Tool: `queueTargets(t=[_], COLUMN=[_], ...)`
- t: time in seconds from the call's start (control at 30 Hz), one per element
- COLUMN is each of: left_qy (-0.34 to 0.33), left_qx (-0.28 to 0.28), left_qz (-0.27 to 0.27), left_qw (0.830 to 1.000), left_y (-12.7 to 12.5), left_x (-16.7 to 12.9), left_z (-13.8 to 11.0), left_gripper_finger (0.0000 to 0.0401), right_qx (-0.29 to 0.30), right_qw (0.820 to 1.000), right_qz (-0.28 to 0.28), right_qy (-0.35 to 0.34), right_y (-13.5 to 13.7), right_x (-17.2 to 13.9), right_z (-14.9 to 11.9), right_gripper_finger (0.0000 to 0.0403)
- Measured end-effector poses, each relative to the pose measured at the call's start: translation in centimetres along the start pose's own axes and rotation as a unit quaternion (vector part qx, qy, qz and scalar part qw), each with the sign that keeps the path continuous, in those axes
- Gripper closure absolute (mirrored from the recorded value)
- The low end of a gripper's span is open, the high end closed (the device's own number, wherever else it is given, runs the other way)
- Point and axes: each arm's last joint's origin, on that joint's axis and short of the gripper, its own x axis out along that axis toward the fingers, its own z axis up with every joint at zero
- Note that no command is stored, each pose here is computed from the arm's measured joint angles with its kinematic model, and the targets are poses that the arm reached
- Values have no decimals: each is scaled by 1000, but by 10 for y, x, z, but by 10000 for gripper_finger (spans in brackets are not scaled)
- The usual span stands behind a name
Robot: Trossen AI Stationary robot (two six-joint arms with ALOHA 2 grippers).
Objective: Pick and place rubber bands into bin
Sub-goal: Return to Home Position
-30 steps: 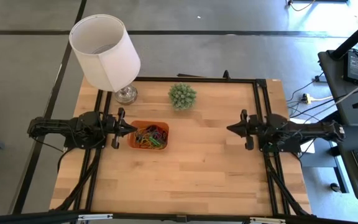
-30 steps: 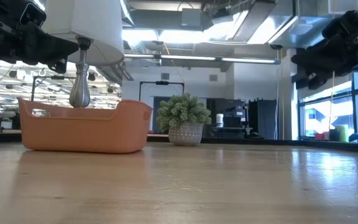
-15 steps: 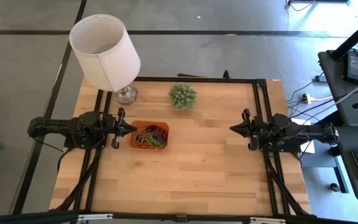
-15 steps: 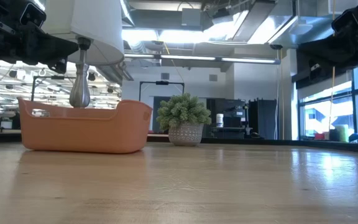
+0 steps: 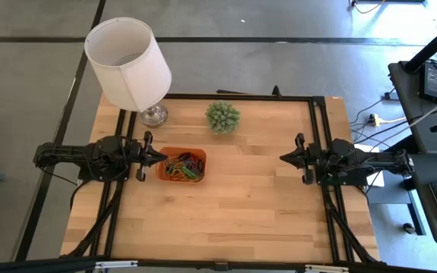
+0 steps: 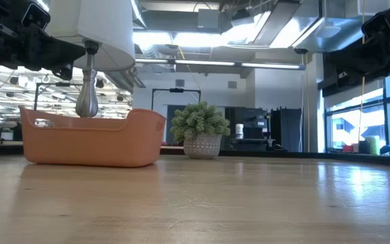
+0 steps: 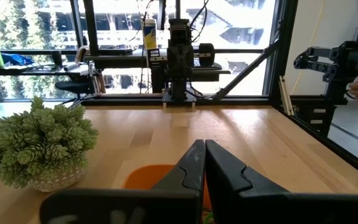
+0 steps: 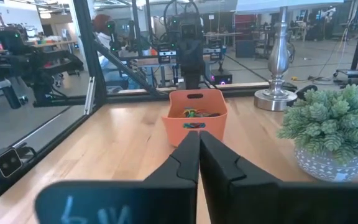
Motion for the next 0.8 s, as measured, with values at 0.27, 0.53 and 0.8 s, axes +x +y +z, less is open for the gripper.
queueTargets(t=[0.27, 0.53, 0.8], left_qy=[0, 0, 0], left_qx=[0, 0, 0], left_qz=[0, 0, 0], left_qw=[1000, 1000, 1000], left_y=[0, 0, 0], left_x=[0, 0, 0], left_z=[0, 0, 0], left_gripper_finger=[394, 396, 397], right_qx=[0, 0, 0], right_qw=[1000, 1000, 1000], right_qz=[0, 0, 0], right_qy=[0, 0, 0], right_y=[0, 0, 0], right_x=[0, 0, 0], right_z=[0, 0, 0], right_gripper_finger=[376, 376, 375])
